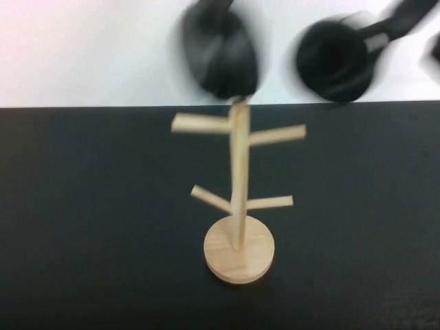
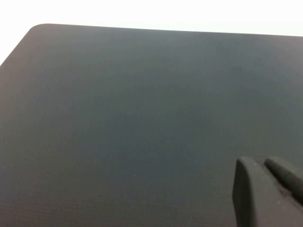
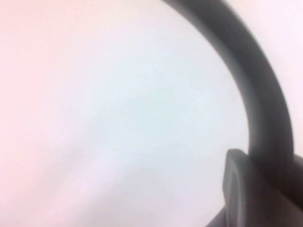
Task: Take out the headphones from the headphone stand
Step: Place the headphones on the table
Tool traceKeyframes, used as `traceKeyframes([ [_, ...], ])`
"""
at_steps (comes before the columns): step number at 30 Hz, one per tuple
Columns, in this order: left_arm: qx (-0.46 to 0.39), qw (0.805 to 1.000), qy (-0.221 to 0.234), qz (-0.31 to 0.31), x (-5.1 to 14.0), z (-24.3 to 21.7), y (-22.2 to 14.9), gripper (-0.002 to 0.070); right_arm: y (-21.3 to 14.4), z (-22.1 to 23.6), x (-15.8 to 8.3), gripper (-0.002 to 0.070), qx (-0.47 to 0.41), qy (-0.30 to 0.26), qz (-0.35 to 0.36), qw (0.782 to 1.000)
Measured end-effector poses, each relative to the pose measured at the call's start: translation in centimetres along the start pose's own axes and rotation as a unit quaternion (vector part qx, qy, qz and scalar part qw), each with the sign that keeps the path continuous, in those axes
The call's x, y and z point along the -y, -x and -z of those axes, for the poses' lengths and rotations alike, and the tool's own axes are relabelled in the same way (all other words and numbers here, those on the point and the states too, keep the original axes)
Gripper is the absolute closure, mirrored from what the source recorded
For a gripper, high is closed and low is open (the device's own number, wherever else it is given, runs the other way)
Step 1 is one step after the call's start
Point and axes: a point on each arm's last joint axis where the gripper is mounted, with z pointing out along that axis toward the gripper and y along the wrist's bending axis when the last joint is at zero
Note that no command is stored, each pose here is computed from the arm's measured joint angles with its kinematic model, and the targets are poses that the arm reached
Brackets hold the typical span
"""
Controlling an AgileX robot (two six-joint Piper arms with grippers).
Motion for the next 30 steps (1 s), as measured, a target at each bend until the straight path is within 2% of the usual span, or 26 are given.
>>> traceKeyframes([
  [3,0.0,1.0,0.0,0.0,0.0,0.0,0.0,0.0673,0.1,0.3,2.5,0.0617,-0.067,-0.124,0.036,0.989],
  [6,0.0,1.0,0.0,0.0,0.0,0.0,0.0,0.0673,-1.3,0.7,4.2,0.0617,-0.183,-0.235,0.114,0.948],
  [8,0.0,1.0,0.0,0.0,0.0,0.0,0.0,0.0673,-2.2,0.6,4.4,0.0617,-0.236,-0.263,0.171,0.92],
  [10,0.0,1.0,0.0,0.0,0.0,0.0,0.0,0.0673,-3.1,0.2,4.4,0.0617,-0.266,-0.273,0.218,0.898],
  [13,0.0,1.0,0.0,0.0,0.0,0.0,0.0,0.0673,-5.0,-0.3,4.7,0.0617,-0.294,-0.279,0.251,0.879],
  [17,0.0,1.0,0.0,0.0,0.0,0.0,0.0,0.0673,-7.8,-0.2,6.2,0.0617,-0.324,-0.286,0.265,0.862],
  [20,0.0,1.0,0.0,0.0,0.0,0.0,0.0,0.0673,-10.5,0.1,7.6,0.0617,-0.346,-0.272,0.265,0.858],
  [26,0.0,1.0,0.0,0.0,0.0,0.0,0.0,0.0673,-16.6,1.0,9.5,0.0617,-0.37,-0.224,0.128,0.892],
  [30,0.0,1.0,0.0,0.0,0.0,0.0,0.0,0.0673,-20.6,1.6,10.8,0.0617,-0.42,-0.219,0.059,0.879],
])
